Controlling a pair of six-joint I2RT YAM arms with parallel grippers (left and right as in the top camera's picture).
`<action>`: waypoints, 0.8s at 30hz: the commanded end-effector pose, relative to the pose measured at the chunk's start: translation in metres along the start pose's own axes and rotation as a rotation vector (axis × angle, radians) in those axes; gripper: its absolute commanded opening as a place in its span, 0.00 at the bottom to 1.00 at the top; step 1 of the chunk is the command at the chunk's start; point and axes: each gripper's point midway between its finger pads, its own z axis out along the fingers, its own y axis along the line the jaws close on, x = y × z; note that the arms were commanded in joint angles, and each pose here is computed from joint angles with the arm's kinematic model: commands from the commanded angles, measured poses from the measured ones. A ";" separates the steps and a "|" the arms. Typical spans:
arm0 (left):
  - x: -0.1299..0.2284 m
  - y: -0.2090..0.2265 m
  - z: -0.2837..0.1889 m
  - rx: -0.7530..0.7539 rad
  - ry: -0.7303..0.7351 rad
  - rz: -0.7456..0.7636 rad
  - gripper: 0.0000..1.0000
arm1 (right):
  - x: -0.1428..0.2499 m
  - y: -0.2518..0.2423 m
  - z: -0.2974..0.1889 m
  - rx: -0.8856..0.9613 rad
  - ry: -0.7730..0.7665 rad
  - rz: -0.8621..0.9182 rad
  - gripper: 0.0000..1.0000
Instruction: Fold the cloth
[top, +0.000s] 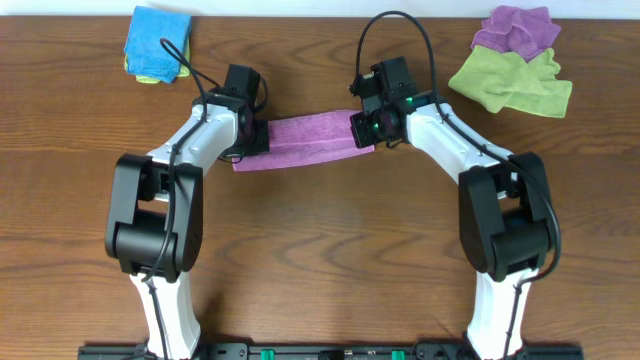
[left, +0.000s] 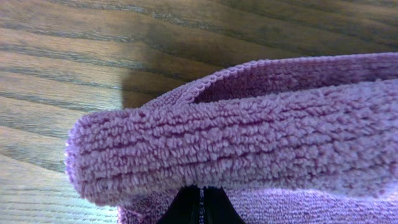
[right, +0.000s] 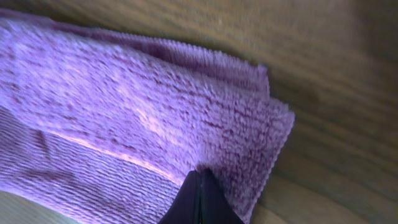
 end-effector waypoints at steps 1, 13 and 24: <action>0.011 0.008 0.016 -0.032 0.043 -0.017 0.06 | -0.001 0.001 0.005 0.006 0.007 -0.020 0.01; 0.025 0.010 0.015 -0.039 0.100 -0.017 0.06 | 0.006 -0.002 0.005 0.025 0.035 -0.014 0.01; 0.039 0.020 0.014 -0.089 0.153 -0.013 0.06 | 0.040 0.007 0.005 0.020 0.167 -0.007 0.01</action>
